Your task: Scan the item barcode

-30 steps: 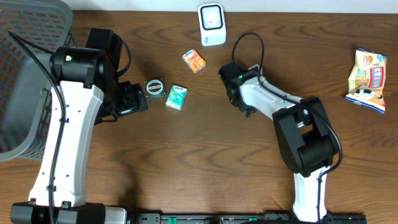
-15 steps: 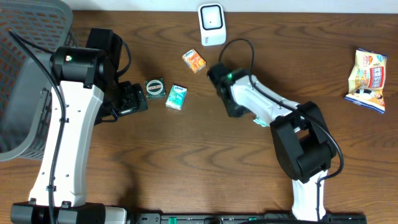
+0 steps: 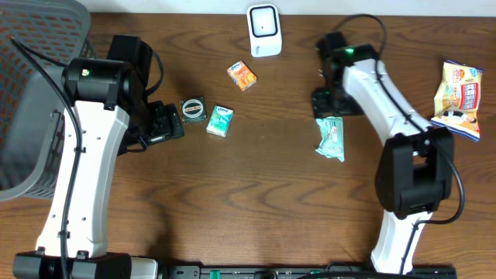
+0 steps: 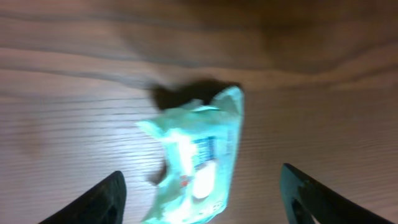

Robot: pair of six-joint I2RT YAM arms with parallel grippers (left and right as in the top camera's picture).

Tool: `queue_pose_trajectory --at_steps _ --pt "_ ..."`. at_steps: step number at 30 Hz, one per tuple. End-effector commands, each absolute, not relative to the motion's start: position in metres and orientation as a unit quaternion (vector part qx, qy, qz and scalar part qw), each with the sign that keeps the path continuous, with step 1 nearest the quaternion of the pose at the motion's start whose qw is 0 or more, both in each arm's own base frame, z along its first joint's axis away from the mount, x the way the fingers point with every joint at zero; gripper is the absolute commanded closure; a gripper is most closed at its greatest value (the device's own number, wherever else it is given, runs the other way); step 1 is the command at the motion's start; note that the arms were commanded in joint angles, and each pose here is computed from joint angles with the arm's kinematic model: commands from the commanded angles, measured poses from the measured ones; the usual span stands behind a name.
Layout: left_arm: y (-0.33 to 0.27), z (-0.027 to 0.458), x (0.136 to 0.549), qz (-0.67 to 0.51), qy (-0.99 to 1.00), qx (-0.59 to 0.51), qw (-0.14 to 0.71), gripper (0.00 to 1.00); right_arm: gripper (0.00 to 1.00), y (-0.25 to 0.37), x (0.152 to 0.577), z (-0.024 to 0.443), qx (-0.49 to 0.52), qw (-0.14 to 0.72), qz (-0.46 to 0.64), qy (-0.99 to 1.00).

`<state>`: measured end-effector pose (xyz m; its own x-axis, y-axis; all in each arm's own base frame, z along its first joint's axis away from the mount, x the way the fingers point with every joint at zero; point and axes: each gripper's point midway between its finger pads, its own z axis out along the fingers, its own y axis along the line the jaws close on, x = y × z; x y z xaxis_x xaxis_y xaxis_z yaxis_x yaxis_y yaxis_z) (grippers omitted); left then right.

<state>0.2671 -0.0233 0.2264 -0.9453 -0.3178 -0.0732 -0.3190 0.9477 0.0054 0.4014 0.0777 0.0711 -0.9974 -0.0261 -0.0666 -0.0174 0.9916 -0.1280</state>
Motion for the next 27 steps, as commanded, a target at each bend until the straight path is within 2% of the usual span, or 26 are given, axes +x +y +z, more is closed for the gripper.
queue_pose_trajectory --at_steps 1,7,9,10,12,14,21,23,27 --pt "-0.021 0.225 0.267 0.016 0.986 -0.164 0.034 0.02 0.29 0.073 0.379 0.042 0.008 -0.016 0.012 1.000" --pt "-0.021 0.225 0.267 0.016 0.986 -0.164 0.034 0.03 0.31 0.070 0.362 0.006 0.022 -0.033 0.036 0.999" --pt "-0.021 0.225 0.267 0.016 0.986 -0.164 0.034 0.02 0.36 0.070 0.358 -0.002 0.021 -0.033 0.036 0.999" --pt "-0.021 0.225 0.267 0.016 0.986 -0.164 0.034 0.03 0.45 0.070 0.356 -0.005 0.021 -0.034 0.036 0.999" --pt "-0.021 0.225 0.267 0.016 0.986 -0.164 0.034 0.02 0.71 0.069 0.354 -0.007 0.021 -0.036 0.035 0.999" --pt "-0.021 0.225 0.267 0.016 0.986 -0.164 0.034 0.01 0.81 0.070 0.355 -0.007 0.021 -0.035 0.036 0.999" --pt "-0.021 0.225 0.267 0.016 0.986 -0.164 0.034 0.02 0.95 0.087 0.375 0.018 0.019 -0.012 0.058 0.998" --pt "-0.021 0.225 0.267 0.016 0.986 -0.164 0.034 0.03 0.99 0.103 0.395 0.037 0.009 0.016 0.083 0.996" --pt "-0.021 0.225 0.267 0.016 0.986 -0.164 0.034 0.02 0.99 0.133 0.441 0.082 -0.020 0.107 0.106 0.988"
